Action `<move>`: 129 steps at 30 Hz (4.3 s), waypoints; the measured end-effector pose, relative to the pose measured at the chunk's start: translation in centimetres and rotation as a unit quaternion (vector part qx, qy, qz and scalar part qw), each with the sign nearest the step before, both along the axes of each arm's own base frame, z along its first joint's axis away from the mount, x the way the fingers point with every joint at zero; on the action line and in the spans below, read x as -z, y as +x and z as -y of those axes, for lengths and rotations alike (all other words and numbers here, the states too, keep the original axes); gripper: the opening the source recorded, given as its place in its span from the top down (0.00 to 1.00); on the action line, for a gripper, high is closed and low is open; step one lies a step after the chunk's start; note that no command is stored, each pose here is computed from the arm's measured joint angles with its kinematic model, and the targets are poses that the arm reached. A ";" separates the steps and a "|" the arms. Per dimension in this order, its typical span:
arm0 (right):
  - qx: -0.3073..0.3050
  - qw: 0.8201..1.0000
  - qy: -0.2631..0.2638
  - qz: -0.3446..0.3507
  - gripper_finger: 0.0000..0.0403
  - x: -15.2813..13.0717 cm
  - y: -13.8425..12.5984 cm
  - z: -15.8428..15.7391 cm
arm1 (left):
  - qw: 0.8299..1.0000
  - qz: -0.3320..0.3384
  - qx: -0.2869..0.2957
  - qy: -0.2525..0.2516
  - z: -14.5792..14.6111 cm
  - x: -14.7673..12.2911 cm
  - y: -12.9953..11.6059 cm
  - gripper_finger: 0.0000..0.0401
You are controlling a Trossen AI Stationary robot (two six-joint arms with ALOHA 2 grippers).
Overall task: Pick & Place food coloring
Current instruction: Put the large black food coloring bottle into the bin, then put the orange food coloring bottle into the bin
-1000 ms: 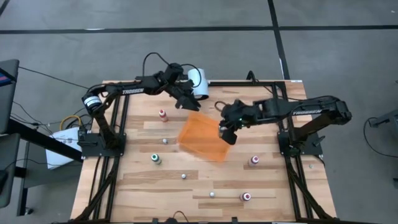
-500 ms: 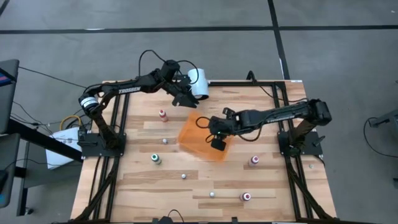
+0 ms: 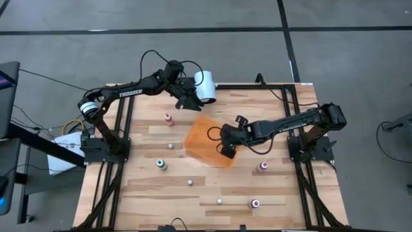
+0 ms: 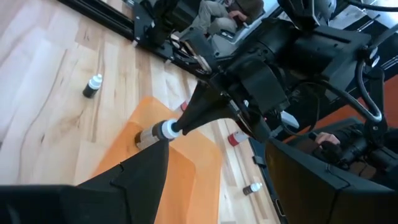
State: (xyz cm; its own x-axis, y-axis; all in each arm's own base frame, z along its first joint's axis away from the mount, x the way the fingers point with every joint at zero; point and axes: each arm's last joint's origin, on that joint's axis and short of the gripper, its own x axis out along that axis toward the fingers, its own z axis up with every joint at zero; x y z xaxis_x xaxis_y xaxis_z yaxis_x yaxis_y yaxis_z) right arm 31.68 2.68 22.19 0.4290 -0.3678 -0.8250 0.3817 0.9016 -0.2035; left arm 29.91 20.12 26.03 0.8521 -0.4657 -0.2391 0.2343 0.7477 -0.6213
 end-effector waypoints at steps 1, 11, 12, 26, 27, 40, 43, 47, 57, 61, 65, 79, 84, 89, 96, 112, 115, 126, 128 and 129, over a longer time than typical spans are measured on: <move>0.000 1.000 -0.004 -0.002 1.00 0.0 -0.1 -0.1 | 1.000 -0.001 -0.001 0.000 0.0 0.0 0.0 0.36; -0.003 0.999 -0.023 -0.022 0.90 0.2 -0.5 -0.6 | 1.000 -0.001 -0.002 0.001 0.0 0.0 0.0 0.36; -0.003 0.999 -0.023 -0.023 0.89 0.2 -0.5 -0.6 | 1.000 -0.001 -0.002 0.002 0.0 0.0 0.0 0.36; 0.027 0.999 -0.016 -0.041 0.86 -1.2 -2.2 0.4 | 1.000 0.000 -0.006 0.004 0.0 0.0 0.1 0.36; 0.027 0.999 -0.015 -0.033 0.86 -1.4 -2.2 0.4 | 1.000 0.000 -0.006 0.004 0.0 0.0 0.1 0.36; 0.055 0.997 0.017 0.060 0.86 -7.8 -7.8 0.7 | 1.000 -0.003 0.008 -0.022 0.2 -0.1 0.0 0.36; 0.067 0.995 0.028 0.068 0.86 -8.9 -9.8 0.4 | 0.999 -0.001 0.027 -0.041 0.3 -0.2 0.0 0.36; 0.091 0.992 -0.011 0.083 0.86 -9.7 -11.7 -0.3 | 0.996 -0.019 0.035 -0.078 0.4 -0.1 -0.2 0.36; 0.100 0.988 -0.075 0.095 0.86 -10.0 -14.2 -2.1 | 1.000 -0.004 -0.019 0.008 3.9 -5.0 -1.9 0.36; 0.080 0.990 -0.074 0.094 0.86 -9.9 -14.6 -3.0 | 0.992 -0.030 -0.099 0.070 7.1 -7.8 -3.6 0.36; 0.058 0.990 -0.079 0.102 0.86 -9.9 -15.2 -4.0 | 0.976 -0.078 -0.163 0.121 10.4 -9.1 -5.3 0.36; 0.049 0.982 -0.035 0.178 0.86 -7.6 -20.8 -7.0 | 0.944 -0.070 -0.269 0.179 16.8 -5.6 -5.7 0.36; 0.071 0.977 -0.007 0.200 0.86 -5.0 -22.3 -7.1 | 0.937 -0.067 -0.304 0.158 16.7 -2.1 -7.7 0.36; 0.086 0.968 0.005 0.236 0.86 -3.6 -23.1 -7.0 | 0.921 -0.043 -0.358 0.144 15.9 -0.4 -11.0 0.36; 0.082 0.957 -0.007 0.277 0.86 -3.5 -23.2 -6.7 | 0.914 -0.057 -0.387 0.105 15.1 3.3 -14.6 0.36; 0.111 0.951 0.000 0.288 0.86 -3.6 -22.6 -6.4 | 0.932 -0.025 -0.352 0.082 14.8 3.5 -15.1 0.36; 0.111 0.951 0.000 0.287 0.86 -3.6 -22.6 -6.4 | 0.932 -0.040 -0.353 0.070 14.9 3.7 -15.2 0.36; 0.111 0.952 0.000 0.287 0.86 -3.6 -22.6 -6.4 | 0.928 -0.055 -0.356 0.094 14.9 4.0 -15.3 0.36; 0.111 0.952 0.000 0.286 0.86 -3.6 -22.6 -6.4 | 0.928 -0.054 -0.354 0.099 14.9 4.0 -15.3 0.36; 0.111 0.952 0.000 0.286 0.86 -3.6 -22.6 -6.4 | 0.928 -0.054 -0.353 0.103 14.9 4.0 -15.3 0.35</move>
State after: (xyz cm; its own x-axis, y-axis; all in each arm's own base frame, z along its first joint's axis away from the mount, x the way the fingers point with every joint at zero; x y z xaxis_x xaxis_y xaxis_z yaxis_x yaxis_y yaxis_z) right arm 9.07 9.07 25.77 0.7195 -0.5022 -0.4798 0.6117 0.7853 0.0953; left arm 14.62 5.27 21.99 0.8933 0.2648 -0.3631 -0.4147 0.7972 -0.4388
